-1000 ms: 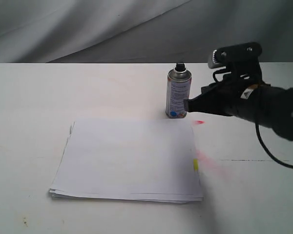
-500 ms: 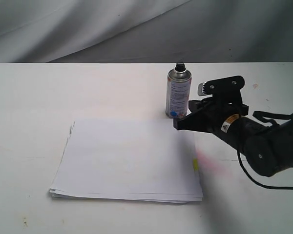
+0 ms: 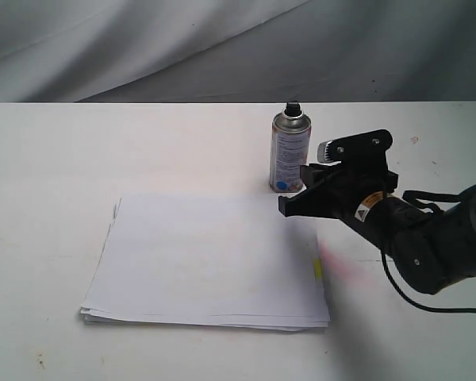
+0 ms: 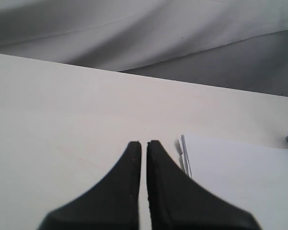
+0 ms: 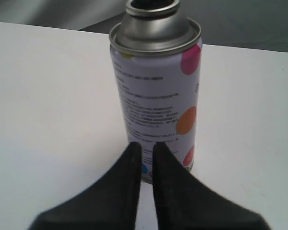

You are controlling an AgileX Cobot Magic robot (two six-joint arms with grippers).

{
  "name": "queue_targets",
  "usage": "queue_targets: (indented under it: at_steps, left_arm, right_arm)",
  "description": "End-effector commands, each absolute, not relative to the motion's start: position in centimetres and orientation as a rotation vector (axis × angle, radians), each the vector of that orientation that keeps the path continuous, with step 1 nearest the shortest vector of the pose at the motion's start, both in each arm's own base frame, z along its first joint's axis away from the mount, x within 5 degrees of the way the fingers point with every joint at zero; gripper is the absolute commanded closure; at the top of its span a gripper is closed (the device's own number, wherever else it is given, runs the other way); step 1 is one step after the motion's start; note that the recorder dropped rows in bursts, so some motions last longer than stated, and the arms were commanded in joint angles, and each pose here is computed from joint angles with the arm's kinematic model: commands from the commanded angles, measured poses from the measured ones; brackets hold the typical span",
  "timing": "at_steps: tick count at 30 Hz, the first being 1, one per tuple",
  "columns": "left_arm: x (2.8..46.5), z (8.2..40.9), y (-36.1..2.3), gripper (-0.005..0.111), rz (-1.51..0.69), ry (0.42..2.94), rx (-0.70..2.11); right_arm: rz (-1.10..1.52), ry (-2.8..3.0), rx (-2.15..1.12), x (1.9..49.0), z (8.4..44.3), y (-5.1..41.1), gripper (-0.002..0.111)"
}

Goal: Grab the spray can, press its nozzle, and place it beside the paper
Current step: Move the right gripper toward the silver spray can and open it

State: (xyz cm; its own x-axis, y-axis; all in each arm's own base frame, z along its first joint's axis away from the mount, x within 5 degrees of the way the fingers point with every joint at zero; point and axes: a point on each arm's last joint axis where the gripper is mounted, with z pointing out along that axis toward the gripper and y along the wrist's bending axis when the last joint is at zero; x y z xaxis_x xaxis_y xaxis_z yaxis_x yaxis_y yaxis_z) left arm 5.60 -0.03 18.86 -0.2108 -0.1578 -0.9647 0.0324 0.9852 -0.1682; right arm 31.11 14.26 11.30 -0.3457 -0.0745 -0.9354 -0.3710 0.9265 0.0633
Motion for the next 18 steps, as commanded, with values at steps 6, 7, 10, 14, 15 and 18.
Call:
queue_targets:
  at_steps: [6,7,10,14,15,18]
  left_arm:
    - [5.6,18.8,0.0,0.101,-0.174,1.771,-0.085]
    - [5.6,18.8,0.0,0.101,-0.174,1.771,-0.085]
    - [5.6,18.8,0.0,0.101,-0.174,1.771,-0.085]
    - [5.6,18.8,0.0,0.101,-0.174,1.771,-0.085]
    - [5.6,18.8,0.0,0.101,-0.174,1.771,-0.085]
    - [5.6,18.8,0.0,0.101,-0.174,1.771,-0.085]
  right_arm:
    - [0.298,1.886,-0.406,31.0,11.3,14.5,0.020]
    - [0.298,1.886,-0.406,31.0,11.3,14.5,0.018]
    - [0.298,1.886,-0.406,31.0,11.3,14.5,0.016]
    - [0.298,1.886,-0.406,31.1,11.2,14.6,0.016]
    - [0.297,1.887,-0.401,31.2,10.9,14.6,0.016]
    - [0.295,1.894,-0.399,31.8,10.0,14.9,0.016]
